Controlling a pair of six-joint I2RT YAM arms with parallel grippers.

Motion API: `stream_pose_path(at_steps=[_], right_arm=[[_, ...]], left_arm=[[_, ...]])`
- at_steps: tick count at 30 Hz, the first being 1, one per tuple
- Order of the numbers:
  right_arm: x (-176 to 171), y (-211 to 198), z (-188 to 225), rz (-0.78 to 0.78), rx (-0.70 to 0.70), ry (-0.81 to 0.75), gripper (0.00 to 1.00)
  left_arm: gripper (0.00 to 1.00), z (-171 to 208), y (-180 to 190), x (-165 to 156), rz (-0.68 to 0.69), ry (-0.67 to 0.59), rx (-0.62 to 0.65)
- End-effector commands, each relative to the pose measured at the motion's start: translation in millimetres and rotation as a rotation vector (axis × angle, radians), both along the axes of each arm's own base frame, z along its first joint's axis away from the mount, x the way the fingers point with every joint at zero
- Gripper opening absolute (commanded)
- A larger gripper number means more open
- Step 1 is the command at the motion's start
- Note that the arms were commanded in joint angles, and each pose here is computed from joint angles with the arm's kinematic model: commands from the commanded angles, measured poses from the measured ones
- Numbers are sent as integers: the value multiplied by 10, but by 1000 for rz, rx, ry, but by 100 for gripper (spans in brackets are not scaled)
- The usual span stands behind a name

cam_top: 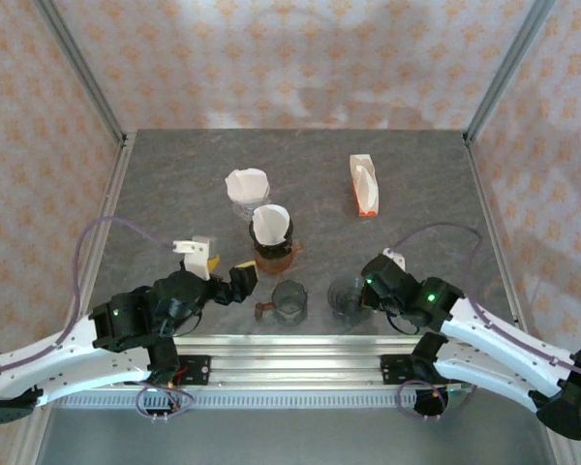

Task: Place the coffee filter in the dripper

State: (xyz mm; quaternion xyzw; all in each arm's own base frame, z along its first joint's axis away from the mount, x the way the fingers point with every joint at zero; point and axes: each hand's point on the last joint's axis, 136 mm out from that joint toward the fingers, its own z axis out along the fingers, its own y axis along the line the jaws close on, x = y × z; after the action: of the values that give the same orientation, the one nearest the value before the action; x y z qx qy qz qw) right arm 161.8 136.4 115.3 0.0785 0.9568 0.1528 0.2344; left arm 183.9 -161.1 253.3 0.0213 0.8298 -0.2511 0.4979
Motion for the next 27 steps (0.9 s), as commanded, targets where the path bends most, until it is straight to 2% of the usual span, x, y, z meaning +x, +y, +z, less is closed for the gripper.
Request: stream_pose_path(at_steps=[1,6,14,27], right_arm=[[85,205,437,88,74,-82,0],[103,636,729,213,140,-102,0],[157,1212,1021,348,131,-160,0],[172,1581,768,404,120,-82,0]], left_arm=[[100,-6,209,17,67,-27,33],[100,9,340,-5,96,-43,21],[100,-40,434,-41,113,-36,-2],[100,-106,478,-49,123,-33,5]])
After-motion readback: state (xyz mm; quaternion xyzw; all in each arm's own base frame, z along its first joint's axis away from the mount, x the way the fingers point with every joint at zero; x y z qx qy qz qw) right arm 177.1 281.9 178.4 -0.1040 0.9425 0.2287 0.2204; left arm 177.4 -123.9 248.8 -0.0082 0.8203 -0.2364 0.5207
